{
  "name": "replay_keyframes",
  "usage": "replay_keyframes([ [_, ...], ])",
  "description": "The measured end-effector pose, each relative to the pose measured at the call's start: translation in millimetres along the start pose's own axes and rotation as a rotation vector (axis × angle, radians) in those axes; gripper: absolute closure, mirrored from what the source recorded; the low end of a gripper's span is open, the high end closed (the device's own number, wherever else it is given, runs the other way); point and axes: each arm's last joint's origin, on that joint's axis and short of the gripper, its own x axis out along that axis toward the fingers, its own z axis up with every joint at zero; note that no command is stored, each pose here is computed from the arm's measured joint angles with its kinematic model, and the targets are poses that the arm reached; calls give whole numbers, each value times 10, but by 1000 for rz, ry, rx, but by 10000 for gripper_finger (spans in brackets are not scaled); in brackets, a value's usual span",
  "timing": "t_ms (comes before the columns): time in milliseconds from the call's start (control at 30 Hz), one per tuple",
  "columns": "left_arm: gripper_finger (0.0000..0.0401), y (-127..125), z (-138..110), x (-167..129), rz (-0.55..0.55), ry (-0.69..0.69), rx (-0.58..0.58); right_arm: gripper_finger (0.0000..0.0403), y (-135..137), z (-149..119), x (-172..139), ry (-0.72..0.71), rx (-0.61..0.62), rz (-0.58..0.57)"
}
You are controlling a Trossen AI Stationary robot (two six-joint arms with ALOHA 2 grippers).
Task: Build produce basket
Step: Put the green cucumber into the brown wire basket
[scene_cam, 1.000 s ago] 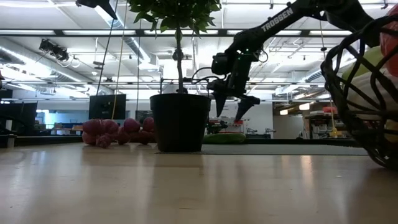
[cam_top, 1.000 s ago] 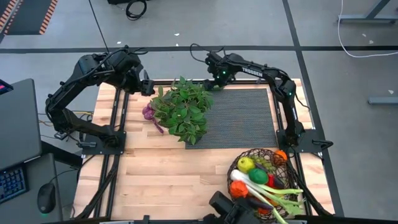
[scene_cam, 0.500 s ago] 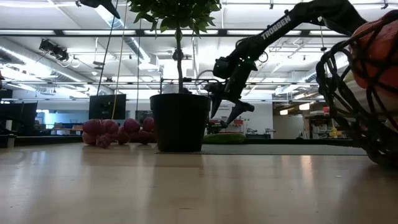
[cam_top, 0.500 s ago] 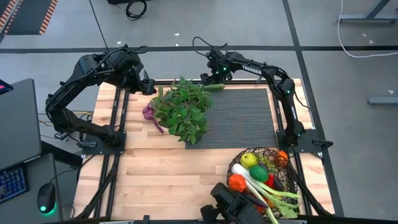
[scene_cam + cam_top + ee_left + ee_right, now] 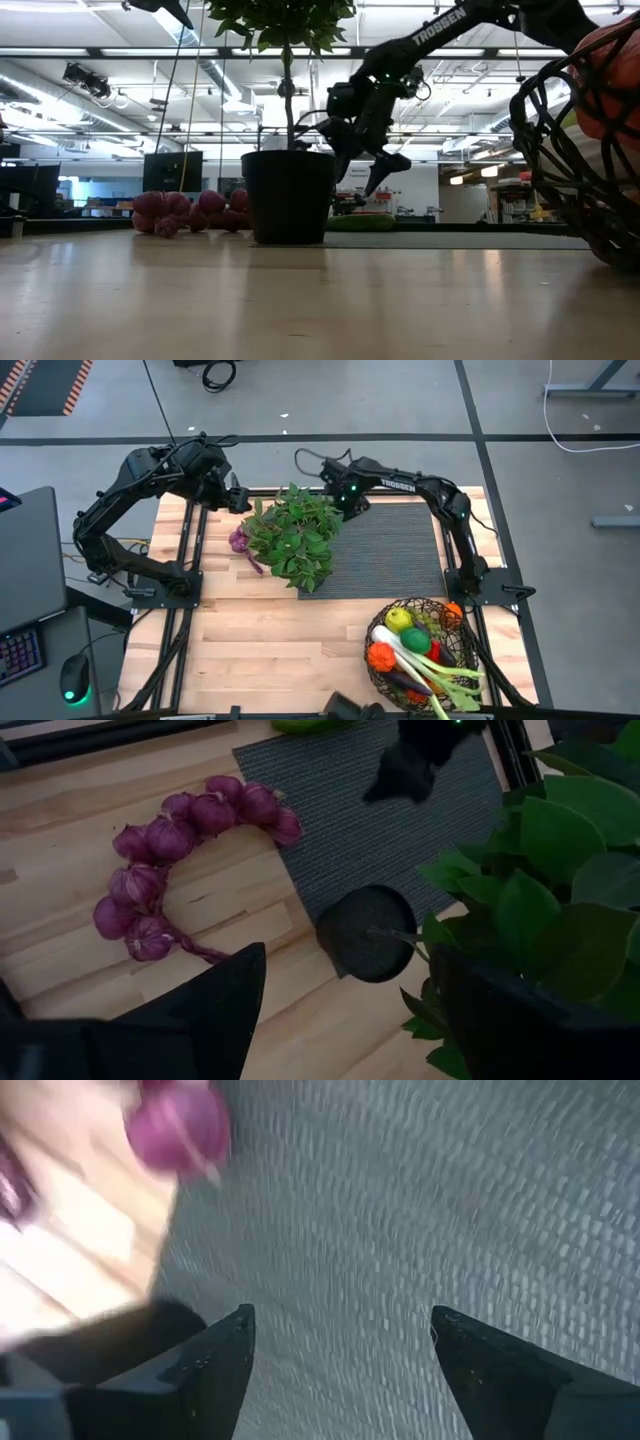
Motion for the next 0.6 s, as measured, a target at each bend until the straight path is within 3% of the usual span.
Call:
replay_keyframes([
  [167, 113, 0, 0, 0, 1, -1, 0, 83, 103, -138, 106, -9, -95, -128],
  [267, 113, -4, -4, 0, 0, 1, -7, 77, -12, -104, 196, -33, -68, -162],
  [433, 113, -7, -9, 1, 0, 3, -14, 77, -286, 63, 272, -116, 123, -128],
  [600, 113, -14, -18, 1, -5, 10, -21, 76, -371, 250, 263, -253, 388, 2],
])
